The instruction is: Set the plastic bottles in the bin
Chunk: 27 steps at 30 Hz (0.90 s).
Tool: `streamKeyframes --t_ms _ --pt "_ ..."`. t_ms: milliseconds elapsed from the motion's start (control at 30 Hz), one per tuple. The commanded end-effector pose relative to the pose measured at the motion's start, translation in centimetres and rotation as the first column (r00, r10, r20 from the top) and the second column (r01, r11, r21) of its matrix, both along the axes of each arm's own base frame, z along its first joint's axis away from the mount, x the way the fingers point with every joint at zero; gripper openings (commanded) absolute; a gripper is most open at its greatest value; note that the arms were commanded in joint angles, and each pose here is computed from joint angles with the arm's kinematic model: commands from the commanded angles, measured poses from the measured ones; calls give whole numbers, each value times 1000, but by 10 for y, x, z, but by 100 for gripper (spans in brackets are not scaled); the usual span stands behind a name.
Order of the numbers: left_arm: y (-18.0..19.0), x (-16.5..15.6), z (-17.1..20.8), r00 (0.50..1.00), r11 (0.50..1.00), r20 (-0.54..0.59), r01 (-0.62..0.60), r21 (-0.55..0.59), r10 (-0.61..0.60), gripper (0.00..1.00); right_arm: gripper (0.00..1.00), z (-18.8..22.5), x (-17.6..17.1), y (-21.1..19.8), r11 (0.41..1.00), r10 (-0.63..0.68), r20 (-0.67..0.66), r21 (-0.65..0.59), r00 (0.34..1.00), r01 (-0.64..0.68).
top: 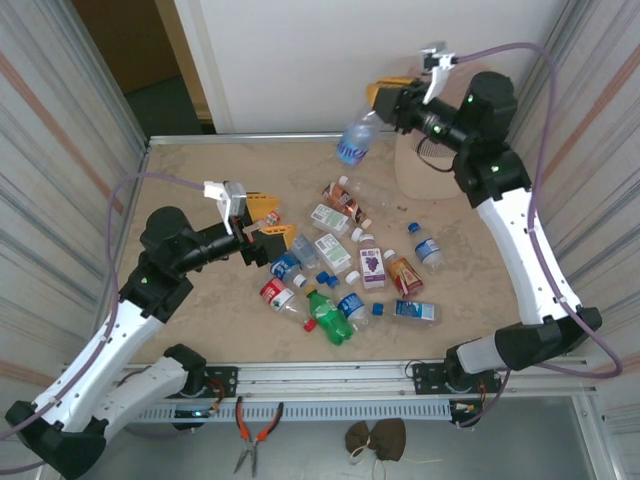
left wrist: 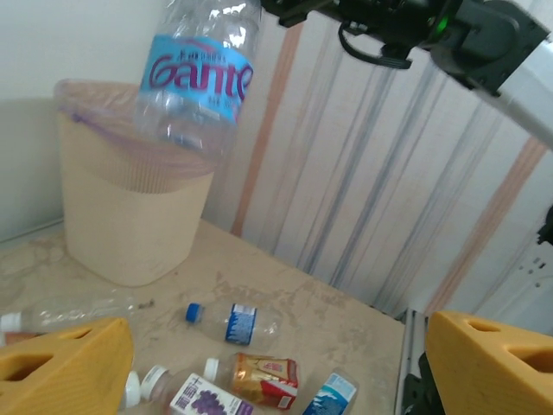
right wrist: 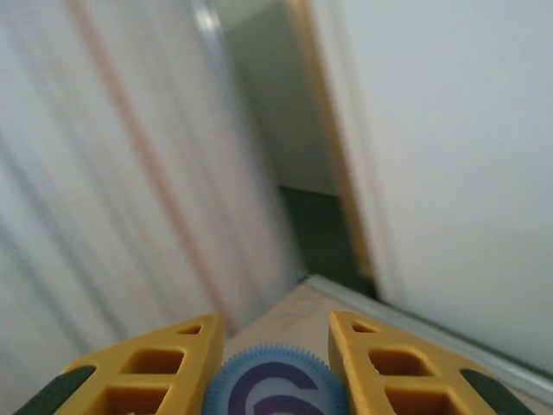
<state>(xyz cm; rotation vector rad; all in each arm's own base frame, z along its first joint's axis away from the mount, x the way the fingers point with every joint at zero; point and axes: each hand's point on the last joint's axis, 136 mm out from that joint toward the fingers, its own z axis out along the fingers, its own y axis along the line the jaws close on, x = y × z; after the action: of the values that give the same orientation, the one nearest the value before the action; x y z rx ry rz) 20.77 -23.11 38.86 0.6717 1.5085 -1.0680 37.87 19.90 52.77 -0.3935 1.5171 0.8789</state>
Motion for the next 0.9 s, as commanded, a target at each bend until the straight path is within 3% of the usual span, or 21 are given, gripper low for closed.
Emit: streamKeyframes --t_ms 0,133,400,633,733,867 --pt "10 7 -12 997 996 0 -82 37 82 87 11 -17 47 -50 966 -239 -16 -105 971 236" --pt "12 6 -19 995 994 -21 -95 52 96 86 8 -16 86 -99 881 -433 28 -201 901 429" --pt "25 16 -27 979 979 -55 -190 81 194 85 5 -25 149 -173 700 -635 99 -348 766 624" --pt "34 22 -35 963 964 -75 -253 85 259 82 5 -78 197 -225 571 -732 70 -481 678 666" --pt "36 24 -37 959 961 -90 -262 84 269 76 4 -109 209 -239 544 -756 27 -529 654 651" --pt "37 26 -40 955 958 -103 -270 92 279 76 3 -151 218 -252 533 -772 -47 -592 634 605"
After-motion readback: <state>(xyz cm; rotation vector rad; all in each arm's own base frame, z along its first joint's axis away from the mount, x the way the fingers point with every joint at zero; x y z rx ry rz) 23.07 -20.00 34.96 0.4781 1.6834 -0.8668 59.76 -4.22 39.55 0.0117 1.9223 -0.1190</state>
